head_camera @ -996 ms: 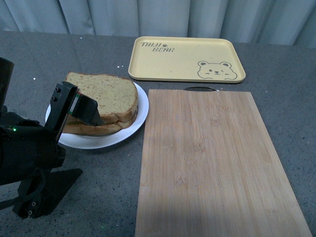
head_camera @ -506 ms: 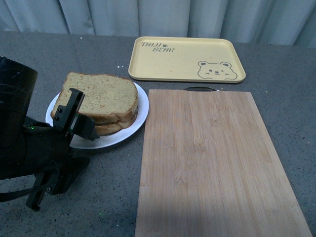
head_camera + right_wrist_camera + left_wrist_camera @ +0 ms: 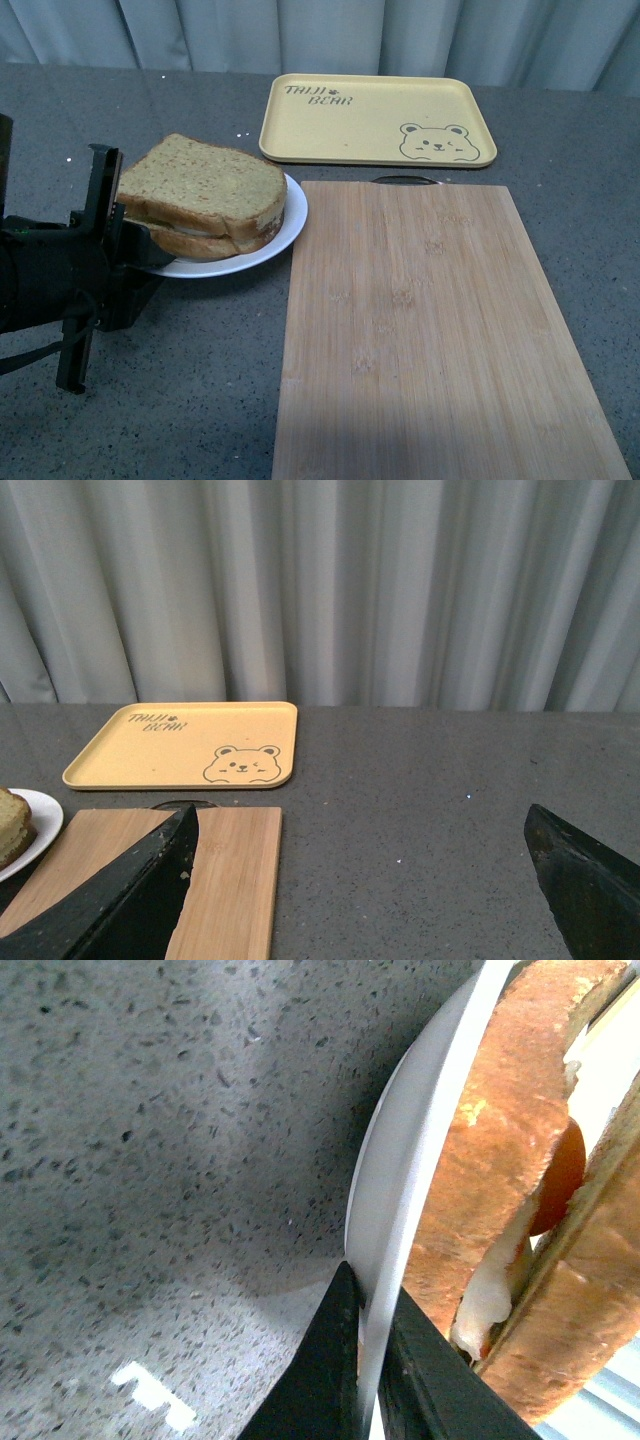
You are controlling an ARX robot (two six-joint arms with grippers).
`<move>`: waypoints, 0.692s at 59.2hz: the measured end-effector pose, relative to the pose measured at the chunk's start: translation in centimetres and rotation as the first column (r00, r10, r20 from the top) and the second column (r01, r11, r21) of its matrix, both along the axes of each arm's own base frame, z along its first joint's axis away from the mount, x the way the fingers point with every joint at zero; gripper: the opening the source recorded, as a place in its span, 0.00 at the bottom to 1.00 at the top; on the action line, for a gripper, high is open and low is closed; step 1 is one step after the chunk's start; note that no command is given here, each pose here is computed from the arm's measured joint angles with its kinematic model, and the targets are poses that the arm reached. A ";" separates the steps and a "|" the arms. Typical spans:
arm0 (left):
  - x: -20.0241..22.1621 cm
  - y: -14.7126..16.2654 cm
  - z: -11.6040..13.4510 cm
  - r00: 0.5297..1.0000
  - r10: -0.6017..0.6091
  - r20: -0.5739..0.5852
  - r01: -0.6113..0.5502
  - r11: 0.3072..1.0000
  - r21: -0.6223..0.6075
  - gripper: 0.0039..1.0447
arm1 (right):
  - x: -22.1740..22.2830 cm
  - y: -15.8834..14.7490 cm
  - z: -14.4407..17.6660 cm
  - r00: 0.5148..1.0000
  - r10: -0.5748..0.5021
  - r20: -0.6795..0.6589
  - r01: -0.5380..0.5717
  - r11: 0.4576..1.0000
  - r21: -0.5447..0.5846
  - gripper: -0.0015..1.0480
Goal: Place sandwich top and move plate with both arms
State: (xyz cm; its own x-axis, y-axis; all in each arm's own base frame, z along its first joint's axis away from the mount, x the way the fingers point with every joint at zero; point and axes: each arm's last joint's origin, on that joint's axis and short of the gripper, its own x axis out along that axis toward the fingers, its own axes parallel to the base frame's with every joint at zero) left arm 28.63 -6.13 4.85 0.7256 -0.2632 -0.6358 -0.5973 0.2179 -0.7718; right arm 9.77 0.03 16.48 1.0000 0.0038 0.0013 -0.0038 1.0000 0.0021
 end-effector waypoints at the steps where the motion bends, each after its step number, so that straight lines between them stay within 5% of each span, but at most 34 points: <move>1: -0.1 0.0 0.0 1.000 0.000 0.003 0.000 1.000 -0.003 0.04 | 0.0 0.0 0.0 1.000 0.000 0.000 0.000 1.000 0.000 0.91; 17: -0.7 -0.1 1.1 0.991 0.002 0.137 0.012 0.995 -0.099 0.03 | 0.0 0.0 0.0 1.000 0.000 0.000 0.000 1.000 0.000 0.91; 41: 5.9 -4.8 3.9 0.976 -0.075 0.205 0.094 0.992 -0.080 0.03 | 0.0 0.0 0.0 1.000 0.000 0.000 0.000 1.000 0.000 0.91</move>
